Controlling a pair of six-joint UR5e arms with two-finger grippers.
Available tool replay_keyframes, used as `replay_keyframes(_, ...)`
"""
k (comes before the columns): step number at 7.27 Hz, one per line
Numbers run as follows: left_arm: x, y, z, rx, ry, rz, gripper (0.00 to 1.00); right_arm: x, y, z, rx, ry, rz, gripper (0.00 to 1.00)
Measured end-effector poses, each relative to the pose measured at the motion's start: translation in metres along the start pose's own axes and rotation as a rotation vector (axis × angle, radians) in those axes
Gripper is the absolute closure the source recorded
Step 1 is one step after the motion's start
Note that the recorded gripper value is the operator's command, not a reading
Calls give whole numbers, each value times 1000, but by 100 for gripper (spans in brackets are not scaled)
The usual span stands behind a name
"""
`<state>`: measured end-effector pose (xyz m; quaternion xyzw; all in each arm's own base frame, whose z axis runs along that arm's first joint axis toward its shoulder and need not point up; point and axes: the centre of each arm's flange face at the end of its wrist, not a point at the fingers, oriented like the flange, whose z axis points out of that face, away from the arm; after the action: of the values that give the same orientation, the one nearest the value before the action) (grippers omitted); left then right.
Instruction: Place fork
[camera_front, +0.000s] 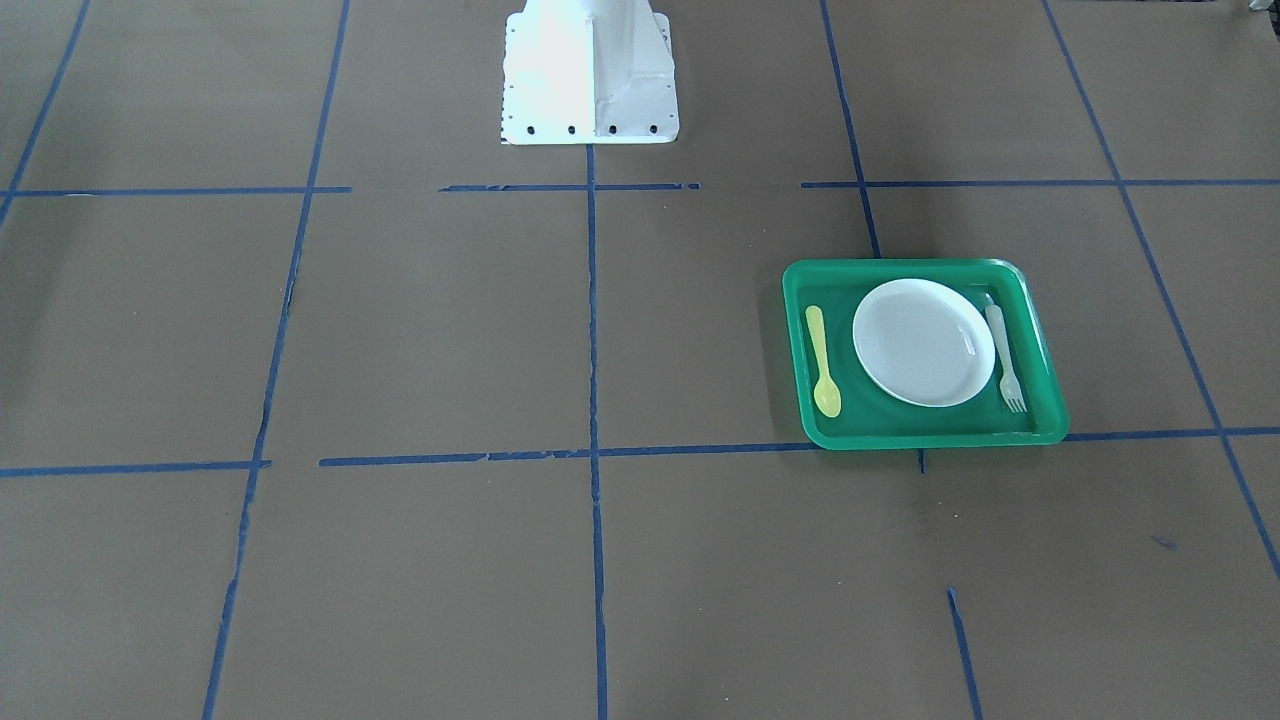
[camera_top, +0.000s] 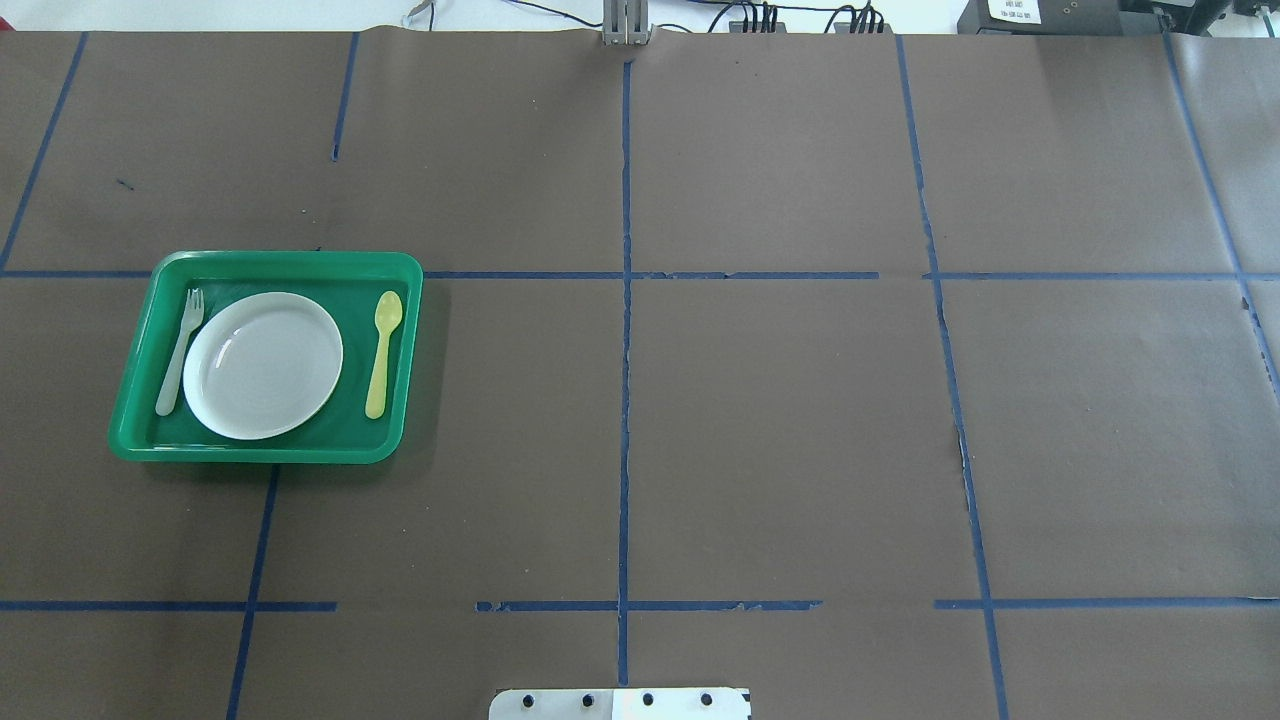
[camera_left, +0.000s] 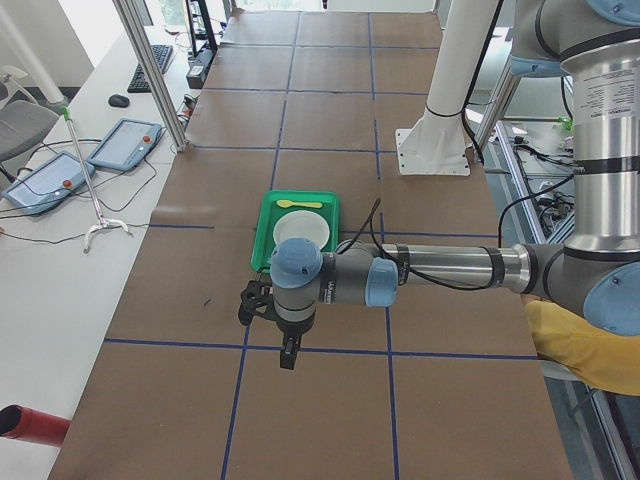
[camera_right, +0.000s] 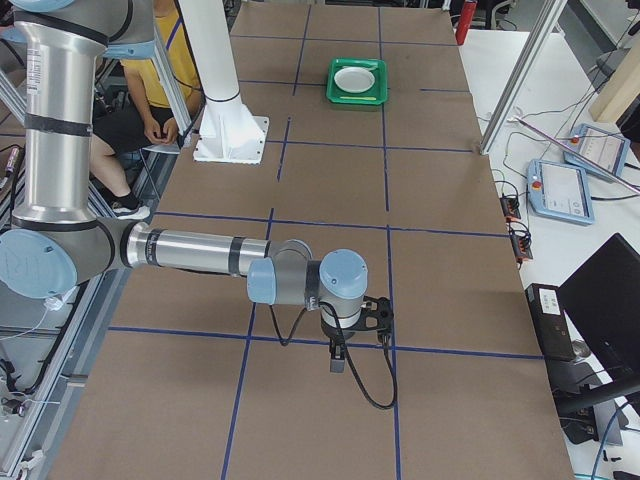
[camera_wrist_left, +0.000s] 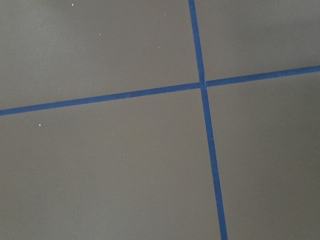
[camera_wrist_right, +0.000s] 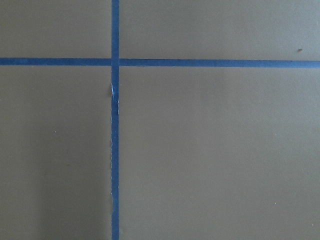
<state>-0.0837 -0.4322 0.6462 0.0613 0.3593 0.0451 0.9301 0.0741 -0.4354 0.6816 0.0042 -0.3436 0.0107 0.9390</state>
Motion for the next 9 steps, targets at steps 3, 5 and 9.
replay_keyframes(3,-4,2,4,-6,1,-3,0,0,0,0,0,-1,1,0)
replay_keyframes(5,-3,2,3,-5,3,-1,0,0,0,0,0,-1,1,0)
replay_keyframes(9,-2,1,2,-2,4,0,0,0,0,0,0,-1,1,0)
